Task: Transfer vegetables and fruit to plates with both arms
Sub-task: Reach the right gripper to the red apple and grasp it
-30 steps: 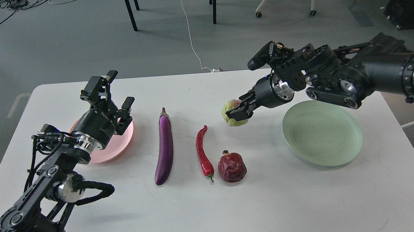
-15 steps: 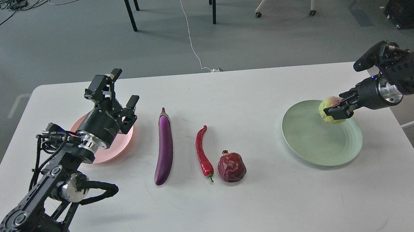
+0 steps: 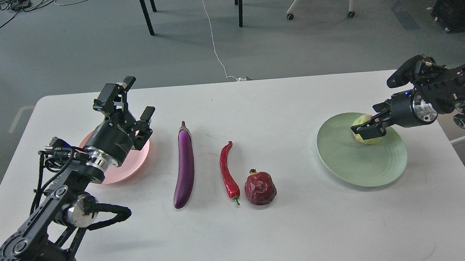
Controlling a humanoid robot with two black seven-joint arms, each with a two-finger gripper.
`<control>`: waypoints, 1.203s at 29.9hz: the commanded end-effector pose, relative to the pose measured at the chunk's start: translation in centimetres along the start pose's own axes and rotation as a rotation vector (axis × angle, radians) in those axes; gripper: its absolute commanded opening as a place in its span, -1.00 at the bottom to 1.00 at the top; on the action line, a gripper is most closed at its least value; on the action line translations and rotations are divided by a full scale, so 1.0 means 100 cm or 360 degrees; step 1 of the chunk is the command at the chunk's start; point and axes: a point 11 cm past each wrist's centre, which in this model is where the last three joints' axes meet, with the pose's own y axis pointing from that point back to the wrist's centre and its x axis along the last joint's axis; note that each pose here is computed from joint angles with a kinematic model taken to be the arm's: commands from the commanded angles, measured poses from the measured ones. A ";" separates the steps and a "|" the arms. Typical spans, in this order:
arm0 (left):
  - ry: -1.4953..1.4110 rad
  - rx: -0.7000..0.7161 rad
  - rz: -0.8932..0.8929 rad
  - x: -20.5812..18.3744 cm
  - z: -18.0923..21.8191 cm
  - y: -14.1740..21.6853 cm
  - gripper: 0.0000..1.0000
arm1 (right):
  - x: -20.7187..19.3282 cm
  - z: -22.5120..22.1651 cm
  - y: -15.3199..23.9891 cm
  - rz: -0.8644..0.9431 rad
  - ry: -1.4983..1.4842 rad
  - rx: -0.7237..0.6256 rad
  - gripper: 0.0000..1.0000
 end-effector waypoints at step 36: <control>-0.0019 0.0010 -0.0003 0.001 0.000 0.005 0.96 | 0.062 -0.237 -0.071 -0.0163 0.0221 0.0840 0.84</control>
